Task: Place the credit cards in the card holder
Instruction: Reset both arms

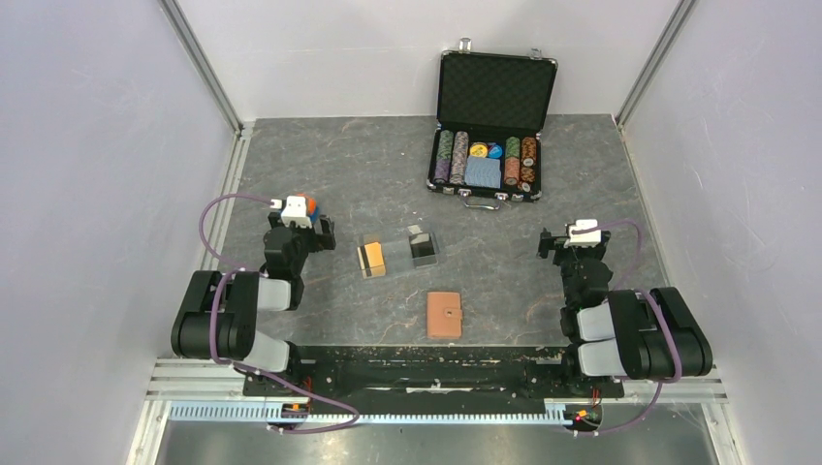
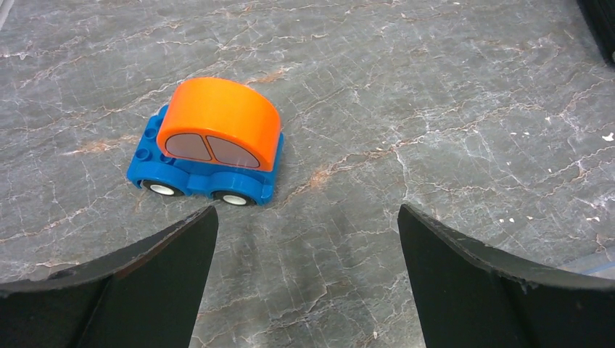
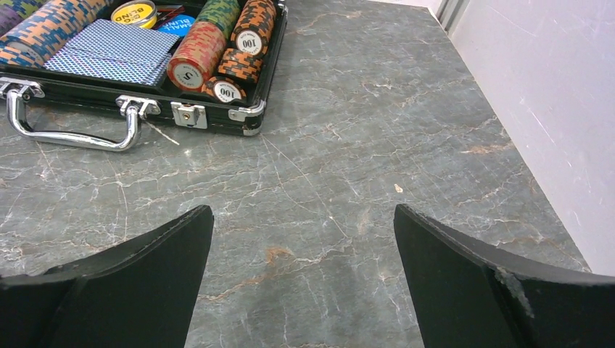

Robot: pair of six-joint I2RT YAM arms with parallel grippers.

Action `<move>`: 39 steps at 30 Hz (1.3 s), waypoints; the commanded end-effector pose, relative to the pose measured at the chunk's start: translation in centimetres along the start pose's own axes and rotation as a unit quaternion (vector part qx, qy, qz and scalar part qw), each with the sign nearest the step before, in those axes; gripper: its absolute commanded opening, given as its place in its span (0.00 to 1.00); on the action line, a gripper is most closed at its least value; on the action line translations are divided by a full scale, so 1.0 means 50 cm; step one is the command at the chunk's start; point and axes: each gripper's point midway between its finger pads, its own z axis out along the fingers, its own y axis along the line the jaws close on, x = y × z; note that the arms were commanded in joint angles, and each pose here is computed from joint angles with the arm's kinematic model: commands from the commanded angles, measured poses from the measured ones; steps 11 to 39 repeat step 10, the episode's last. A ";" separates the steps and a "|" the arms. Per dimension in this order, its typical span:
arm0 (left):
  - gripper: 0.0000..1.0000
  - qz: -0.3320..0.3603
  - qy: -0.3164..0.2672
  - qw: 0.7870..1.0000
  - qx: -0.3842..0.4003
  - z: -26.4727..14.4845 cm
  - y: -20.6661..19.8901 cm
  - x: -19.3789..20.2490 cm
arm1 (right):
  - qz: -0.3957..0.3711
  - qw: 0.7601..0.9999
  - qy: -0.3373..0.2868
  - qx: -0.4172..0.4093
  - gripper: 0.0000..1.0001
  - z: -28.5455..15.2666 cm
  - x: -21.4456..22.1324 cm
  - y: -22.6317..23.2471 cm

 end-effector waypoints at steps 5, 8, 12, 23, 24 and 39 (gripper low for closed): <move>1.00 0.009 -0.034 0.999 -0.005 0.010 0.006 -0.037 | -0.011 1.000 0.014 -0.014 0.98 -0.047 0.035 0.007; 1.00 0.009 -0.033 0.999 -0.005 0.011 0.006 -0.037 | -0.011 1.000 0.015 -0.015 0.98 -0.047 0.036 0.008; 1.00 0.009 -0.033 0.999 -0.005 0.010 0.006 -0.037 | -0.011 1.000 0.015 -0.015 0.98 -0.047 0.036 0.007; 1.00 0.009 -0.033 0.999 -0.005 0.010 0.006 -0.037 | -0.011 1.000 0.015 -0.015 0.98 -0.047 0.036 0.007; 1.00 0.009 -0.033 0.999 -0.005 0.010 0.006 -0.037 | -0.011 1.000 0.015 -0.015 0.98 -0.047 0.036 0.007; 1.00 0.009 -0.033 0.999 -0.005 0.010 0.006 -0.037 | -0.011 1.000 0.015 -0.015 0.98 -0.047 0.036 0.007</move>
